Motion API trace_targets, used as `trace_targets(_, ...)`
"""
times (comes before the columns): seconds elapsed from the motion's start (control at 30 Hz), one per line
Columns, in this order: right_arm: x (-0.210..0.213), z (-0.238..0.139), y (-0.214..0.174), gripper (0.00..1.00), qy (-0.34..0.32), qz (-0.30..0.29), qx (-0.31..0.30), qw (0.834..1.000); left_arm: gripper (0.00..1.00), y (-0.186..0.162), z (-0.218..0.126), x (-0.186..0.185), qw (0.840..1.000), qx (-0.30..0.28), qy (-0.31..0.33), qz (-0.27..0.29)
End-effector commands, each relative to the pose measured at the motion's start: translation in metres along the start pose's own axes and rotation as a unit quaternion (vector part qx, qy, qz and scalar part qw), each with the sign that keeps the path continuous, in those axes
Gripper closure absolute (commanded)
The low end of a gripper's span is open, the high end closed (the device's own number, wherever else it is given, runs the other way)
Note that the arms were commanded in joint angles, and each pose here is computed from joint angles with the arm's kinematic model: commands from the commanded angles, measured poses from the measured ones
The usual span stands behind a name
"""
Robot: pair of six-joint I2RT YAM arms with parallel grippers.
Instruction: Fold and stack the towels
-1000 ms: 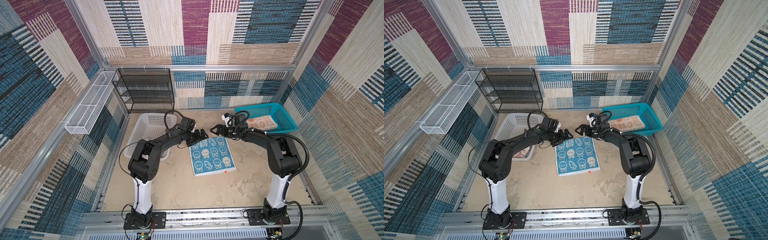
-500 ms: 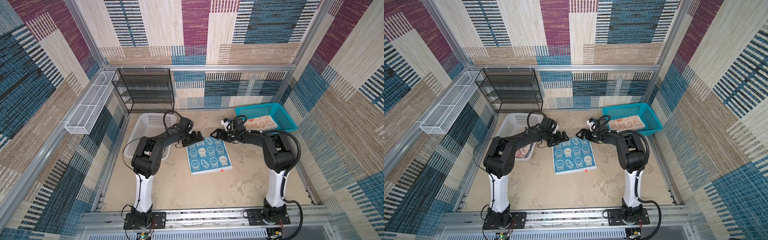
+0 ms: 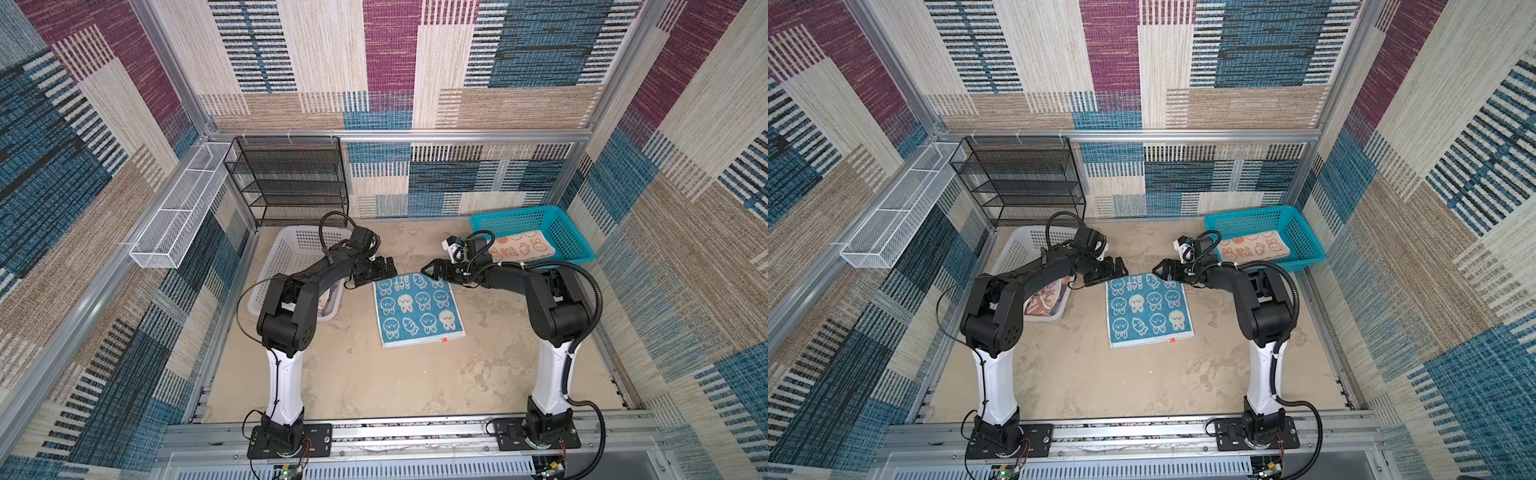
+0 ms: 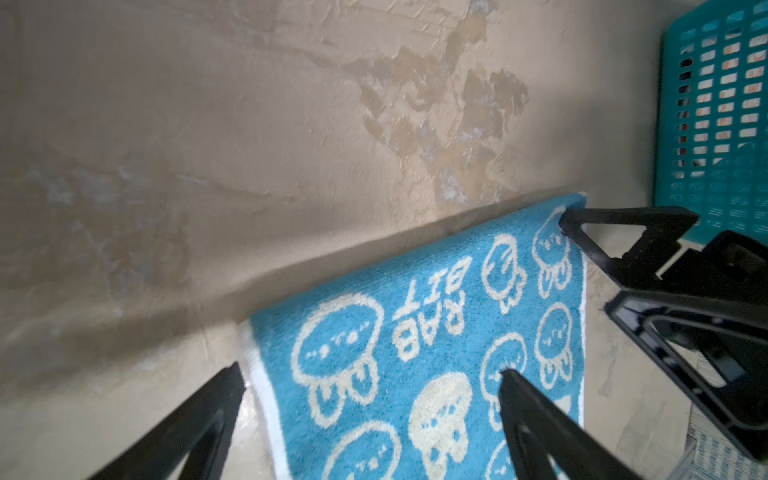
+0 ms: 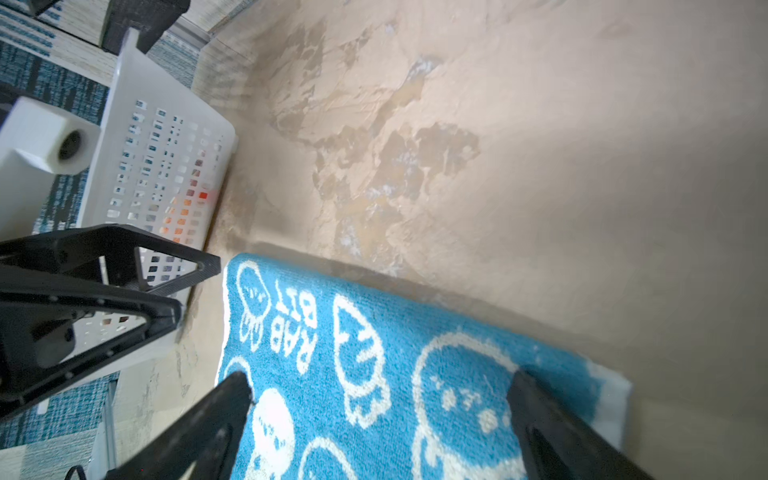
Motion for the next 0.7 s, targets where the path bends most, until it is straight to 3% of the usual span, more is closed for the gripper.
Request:
trace_targets(0.0, 0.011, -0.016, 0.008, 0.01, -0.019, -0.016, -0.010, 1.000, 0.01, 0.006, -0.011, -0.001, 0.999, -0.014, 0.024, 0.035)
trace_targets(0.33, -0.006, -0.031, 0.028, 0.01, -0.156, -0.021, -0.034, 0.987, 0.01, 0.025, -0.033, -0.003, 0.986, -0.080, 0.102, 0.101)
trace_targets(0.67, -0.035, -0.011, 0.021, 0.27, -0.196, -0.028, -0.007, 0.980, 0.01, 0.043, -0.050, -0.010, 0.972, -0.169, 0.117, 0.116)
Point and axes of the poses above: each gripper's point midway between its finger pads, its own z axis out along the fingers, its own x axis along the line the jaws close on, y = z × x, the point moved 6 cm from there along -z, back along the fingers, and after that the axes turned 7 degrees about z, right-handed, at the moved point
